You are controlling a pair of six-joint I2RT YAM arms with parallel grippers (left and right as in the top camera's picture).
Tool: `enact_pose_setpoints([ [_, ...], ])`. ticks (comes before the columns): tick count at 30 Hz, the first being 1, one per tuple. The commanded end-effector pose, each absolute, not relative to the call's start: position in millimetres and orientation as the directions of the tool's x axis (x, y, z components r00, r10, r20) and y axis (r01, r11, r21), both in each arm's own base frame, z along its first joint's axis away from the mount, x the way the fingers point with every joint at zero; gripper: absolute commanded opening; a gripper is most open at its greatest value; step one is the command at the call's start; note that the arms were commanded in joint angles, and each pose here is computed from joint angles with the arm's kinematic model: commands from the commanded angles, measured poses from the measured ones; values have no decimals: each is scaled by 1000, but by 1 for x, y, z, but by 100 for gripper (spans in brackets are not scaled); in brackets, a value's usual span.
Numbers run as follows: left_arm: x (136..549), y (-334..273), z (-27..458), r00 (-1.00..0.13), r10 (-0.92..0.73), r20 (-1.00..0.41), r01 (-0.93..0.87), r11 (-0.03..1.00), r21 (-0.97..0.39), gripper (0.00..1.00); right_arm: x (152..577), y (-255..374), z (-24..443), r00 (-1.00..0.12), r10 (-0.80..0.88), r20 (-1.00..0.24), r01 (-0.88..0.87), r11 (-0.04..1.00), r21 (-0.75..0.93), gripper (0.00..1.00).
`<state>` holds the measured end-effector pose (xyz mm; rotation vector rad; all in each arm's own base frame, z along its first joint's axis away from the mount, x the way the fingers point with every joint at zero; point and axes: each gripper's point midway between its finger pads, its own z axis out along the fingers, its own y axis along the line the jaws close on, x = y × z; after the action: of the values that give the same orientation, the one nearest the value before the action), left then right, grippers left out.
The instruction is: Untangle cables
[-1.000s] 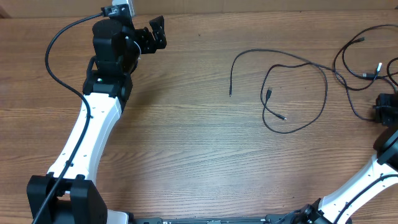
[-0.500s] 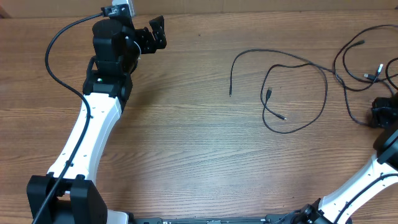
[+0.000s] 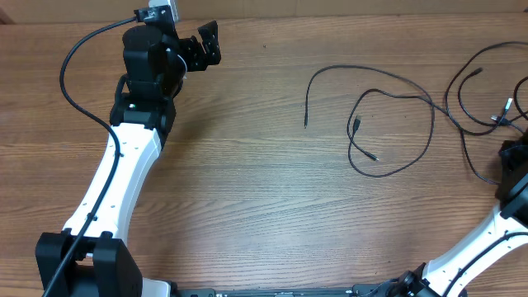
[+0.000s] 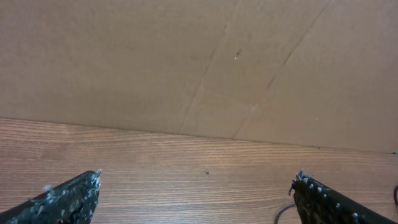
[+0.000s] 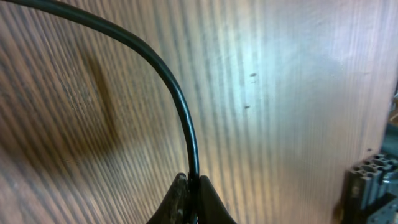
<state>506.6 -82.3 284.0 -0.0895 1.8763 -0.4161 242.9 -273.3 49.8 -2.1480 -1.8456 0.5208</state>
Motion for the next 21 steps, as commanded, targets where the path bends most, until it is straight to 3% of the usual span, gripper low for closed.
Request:
enact_pose_setpoints([
  [1, 508, -81, 289, -326, -246, -913, 146, 941, -305, 99, 241, -287, 104, 143, 962, -234, 917, -218, -334, 4],
  [9, 508, -80, 289, -325, -245, -913, 145, 942, -304, 99, 230, -283, 171, 168, 927, -336, 945, -248, -212, 4],
  [21, 510, -71, 289, -310, -245, -919, 97, 953, -287, 99, 206, -272, 226, 203, 884, -421, 951, -280, -131, 4],
])
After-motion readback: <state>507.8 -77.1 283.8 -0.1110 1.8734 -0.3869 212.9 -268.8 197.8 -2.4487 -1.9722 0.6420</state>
